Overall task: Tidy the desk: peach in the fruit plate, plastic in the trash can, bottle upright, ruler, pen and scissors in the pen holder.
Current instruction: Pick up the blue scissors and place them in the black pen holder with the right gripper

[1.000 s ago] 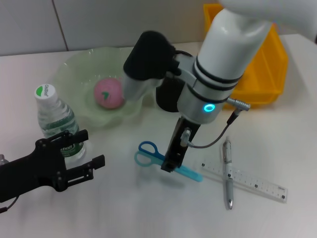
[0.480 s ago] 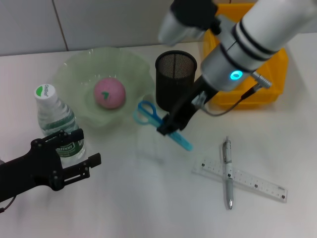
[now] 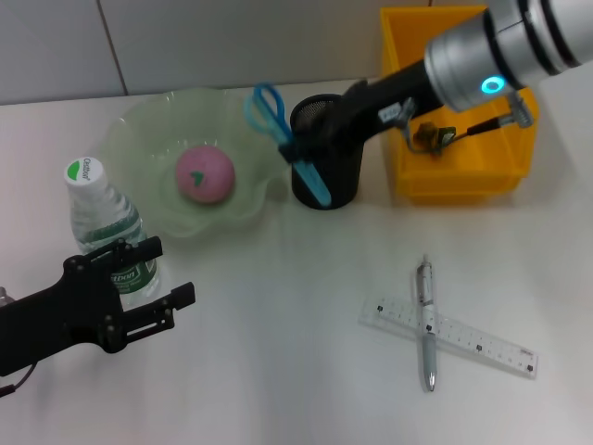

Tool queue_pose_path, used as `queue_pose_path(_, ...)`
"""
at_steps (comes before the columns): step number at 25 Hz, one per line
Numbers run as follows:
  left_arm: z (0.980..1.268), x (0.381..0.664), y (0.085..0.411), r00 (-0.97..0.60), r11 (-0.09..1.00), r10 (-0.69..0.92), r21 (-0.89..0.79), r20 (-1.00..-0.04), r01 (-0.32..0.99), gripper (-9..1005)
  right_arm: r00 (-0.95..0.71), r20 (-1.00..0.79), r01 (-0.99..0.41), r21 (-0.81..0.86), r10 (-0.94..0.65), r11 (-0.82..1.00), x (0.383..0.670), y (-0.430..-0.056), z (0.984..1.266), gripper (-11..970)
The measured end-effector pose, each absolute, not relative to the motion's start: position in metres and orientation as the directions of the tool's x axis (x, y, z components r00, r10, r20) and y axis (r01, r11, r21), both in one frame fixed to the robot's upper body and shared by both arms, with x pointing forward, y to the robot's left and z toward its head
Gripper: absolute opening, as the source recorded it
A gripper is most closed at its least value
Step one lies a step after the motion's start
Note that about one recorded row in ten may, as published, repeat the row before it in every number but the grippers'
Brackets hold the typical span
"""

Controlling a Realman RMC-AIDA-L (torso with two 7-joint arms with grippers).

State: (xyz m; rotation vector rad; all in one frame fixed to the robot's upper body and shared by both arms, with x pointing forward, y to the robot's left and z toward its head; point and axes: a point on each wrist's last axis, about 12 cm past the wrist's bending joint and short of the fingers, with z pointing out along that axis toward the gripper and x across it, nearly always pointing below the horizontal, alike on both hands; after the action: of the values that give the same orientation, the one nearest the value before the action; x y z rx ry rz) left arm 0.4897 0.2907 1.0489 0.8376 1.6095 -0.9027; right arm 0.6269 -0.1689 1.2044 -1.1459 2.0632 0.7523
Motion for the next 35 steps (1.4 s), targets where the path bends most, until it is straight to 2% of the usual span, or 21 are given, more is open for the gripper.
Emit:
queue_pose_path(7,1.051,0.491,0.289,-0.193,0.46,0.066,-0.141,-0.979,0.877,784,-0.336,-0.894,-0.849,0.151,-0.298,0.506,0.632,-0.199,1.208,260)
queue_pose_path(12,1.053,0.493,0.286,-0.184,0.457,0.055,-0.139,-0.981,0.879,785,-0.294,-0.936,-0.81,0.135,-0.194,0.571,0.638,-0.212,1.196,264)
queue_pose_path(22,1.056,0.495,0.285,-0.144,0.448,0.046,-0.109,-0.988,0.887,785,-0.278,-0.954,-0.761,0.149,-0.109,0.632,0.643,-0.217,1.165,271)
queue_pose_path(35,1.061,0.493,0.28,-0.129,0.413,-0.001,-0.118,-0.992,0.903,785,-0.28,-0.954,-0.727,0.136,-0.111,0.673,0.643,-0.22,1.14,281)
